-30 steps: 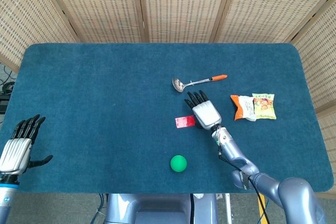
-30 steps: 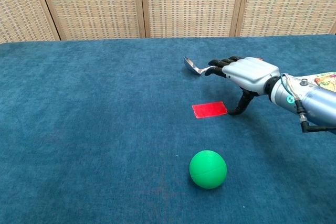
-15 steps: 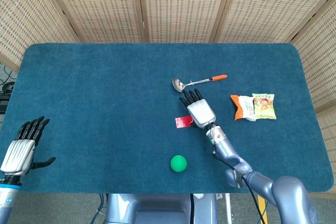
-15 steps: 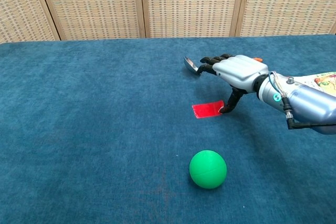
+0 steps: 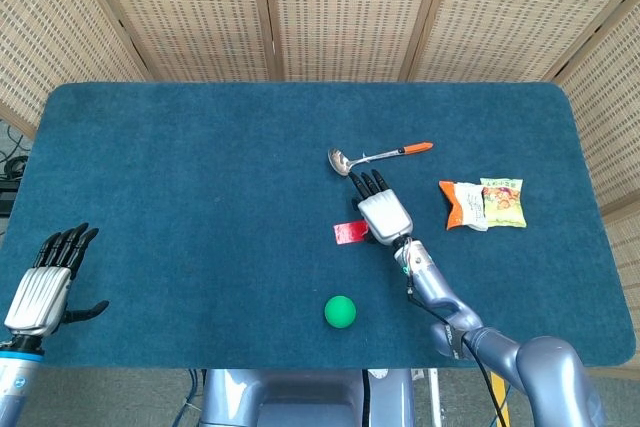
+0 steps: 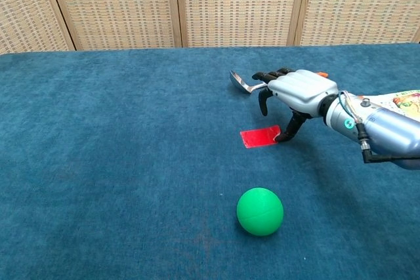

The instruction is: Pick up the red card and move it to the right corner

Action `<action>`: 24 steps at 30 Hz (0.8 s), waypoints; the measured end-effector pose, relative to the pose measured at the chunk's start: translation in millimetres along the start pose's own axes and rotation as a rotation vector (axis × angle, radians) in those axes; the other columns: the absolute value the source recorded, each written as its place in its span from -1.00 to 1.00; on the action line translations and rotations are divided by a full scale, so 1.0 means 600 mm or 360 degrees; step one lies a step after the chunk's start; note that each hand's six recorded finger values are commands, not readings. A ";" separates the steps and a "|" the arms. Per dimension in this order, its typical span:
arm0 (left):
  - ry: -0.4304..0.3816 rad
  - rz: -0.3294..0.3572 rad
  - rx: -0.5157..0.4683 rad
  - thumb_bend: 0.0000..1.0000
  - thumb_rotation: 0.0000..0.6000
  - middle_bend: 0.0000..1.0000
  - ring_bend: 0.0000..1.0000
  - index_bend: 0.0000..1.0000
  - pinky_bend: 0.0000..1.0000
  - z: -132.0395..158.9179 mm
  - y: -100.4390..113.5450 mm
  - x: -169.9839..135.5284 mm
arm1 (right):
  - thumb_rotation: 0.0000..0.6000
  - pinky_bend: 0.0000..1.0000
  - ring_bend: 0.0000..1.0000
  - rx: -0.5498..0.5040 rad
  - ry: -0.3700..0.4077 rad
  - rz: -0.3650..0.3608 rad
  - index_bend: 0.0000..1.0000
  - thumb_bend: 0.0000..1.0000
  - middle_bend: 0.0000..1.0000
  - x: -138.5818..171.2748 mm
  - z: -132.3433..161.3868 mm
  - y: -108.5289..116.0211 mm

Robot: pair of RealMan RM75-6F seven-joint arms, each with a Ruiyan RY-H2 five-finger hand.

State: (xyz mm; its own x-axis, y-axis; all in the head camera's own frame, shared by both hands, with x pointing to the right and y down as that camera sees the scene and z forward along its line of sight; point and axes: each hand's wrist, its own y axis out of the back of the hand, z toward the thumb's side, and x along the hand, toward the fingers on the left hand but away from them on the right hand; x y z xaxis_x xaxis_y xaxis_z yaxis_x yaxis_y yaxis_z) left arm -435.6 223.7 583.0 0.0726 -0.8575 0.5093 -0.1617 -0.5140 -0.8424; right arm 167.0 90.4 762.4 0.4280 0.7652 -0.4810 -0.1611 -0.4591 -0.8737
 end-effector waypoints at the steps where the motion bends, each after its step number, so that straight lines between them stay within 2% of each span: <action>1: -0.0001 0.0000 -0.0001 -0.90 1.00 -1.00 -1.00 -1.00 -1.00 0.000 0.000 0.000 | 1.00 -1.00 -1.00 0.0003 0.0001 -0.0003 0.03 -0.59 -1.00 0.000 0.000 0.001; 10: -0.0007 0.0000 -0.0006 -0.90 1.00 -1.00 -1.00 -1.00 -1.00 0.001 0.001 -0.001 | 1.00 -1.00 -1.00 0.0035 0.0003 0.0020 0.12 -0.53 -1.00 0.004 -0.001 -0.001; 24: -0.0013 -0.0005 -0.0010 -0.90 1.00 -1.00 -1.00 -1.00 -1.00 0.003 0.000 -0.002 | 1.00 -1.00 -1.00 0.0067 -0.0007 0.0039 0.13 -0.50 -1.00 0.009 -0.007 -0.002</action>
State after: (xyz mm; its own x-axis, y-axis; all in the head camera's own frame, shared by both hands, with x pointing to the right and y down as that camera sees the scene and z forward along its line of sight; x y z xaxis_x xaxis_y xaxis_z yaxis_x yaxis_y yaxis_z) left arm -434.2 224.4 582.0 0.0811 -0.8560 0.5106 -0.1674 -0.5167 -0.8396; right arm 173.1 93.5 761.4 0.4195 0.7559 -0.5026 -0.2086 -0.4585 -0.8638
